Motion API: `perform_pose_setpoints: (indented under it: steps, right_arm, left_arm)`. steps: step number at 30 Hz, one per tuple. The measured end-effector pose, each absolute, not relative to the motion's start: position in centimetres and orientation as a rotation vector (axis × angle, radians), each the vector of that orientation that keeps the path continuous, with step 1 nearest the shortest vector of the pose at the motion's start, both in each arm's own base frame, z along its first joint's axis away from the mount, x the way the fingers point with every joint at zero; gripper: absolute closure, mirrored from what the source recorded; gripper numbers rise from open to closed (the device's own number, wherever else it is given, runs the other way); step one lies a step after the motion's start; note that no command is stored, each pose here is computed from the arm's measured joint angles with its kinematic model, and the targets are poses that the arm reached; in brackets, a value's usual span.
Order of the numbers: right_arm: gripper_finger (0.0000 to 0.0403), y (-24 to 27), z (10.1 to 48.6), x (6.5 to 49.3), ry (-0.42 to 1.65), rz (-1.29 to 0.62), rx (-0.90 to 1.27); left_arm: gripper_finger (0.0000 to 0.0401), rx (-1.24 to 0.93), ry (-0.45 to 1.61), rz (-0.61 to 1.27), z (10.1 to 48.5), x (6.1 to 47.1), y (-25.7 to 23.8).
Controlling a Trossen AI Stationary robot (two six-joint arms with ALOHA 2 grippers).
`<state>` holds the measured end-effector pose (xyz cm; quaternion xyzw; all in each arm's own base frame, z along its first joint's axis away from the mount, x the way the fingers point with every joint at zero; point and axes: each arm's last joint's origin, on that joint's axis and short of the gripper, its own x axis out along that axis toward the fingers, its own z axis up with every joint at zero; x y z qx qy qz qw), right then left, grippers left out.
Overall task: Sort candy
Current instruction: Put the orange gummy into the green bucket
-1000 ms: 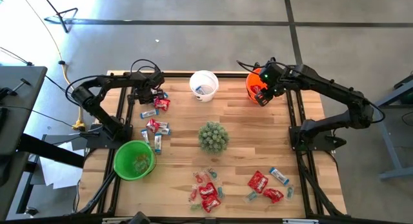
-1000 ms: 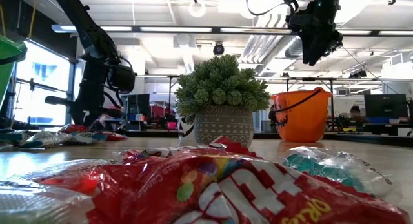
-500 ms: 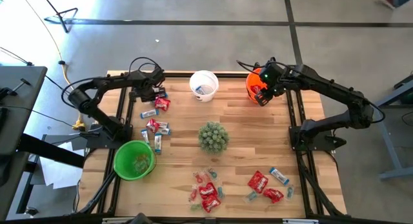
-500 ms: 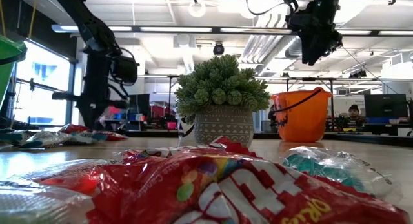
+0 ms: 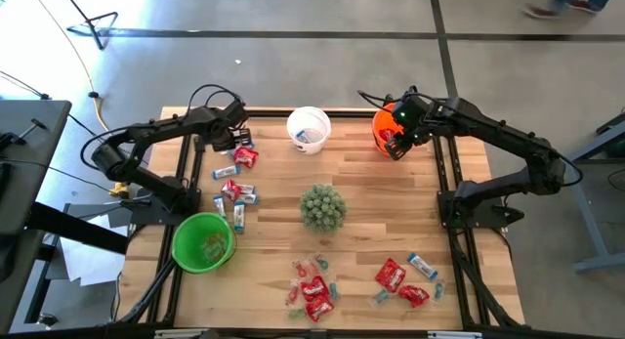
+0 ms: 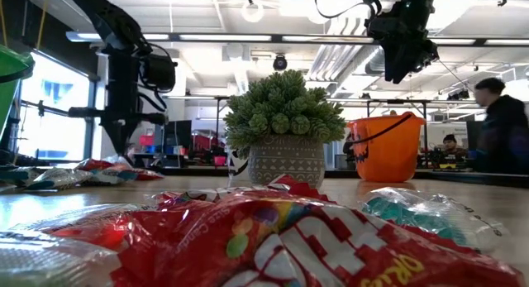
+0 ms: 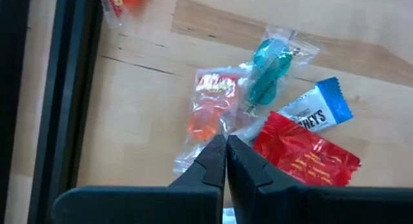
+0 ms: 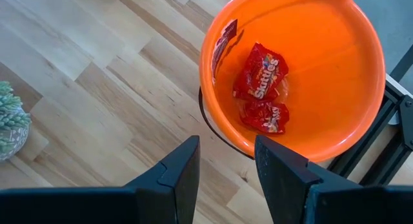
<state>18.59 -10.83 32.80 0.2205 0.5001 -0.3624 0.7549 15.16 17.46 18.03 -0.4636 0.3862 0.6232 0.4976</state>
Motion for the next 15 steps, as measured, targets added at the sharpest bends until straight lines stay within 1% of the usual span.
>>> perform_pose_setpoints:
  steps: [10,15]
  right_arm:
    - [0.0258,-10.9,32.8,18.6,1.084,-0.792,0.482]
    - [0.0258,-10.9,32.8,18.7,1.082,-0.792,0.482]
  left_arm:
    - [0.0401,-1.1,0.832,1.49,20.7,14.5,15.9]
    - [0.0401,-1.08,0.799,1.498,21.4,14.2,15.5]
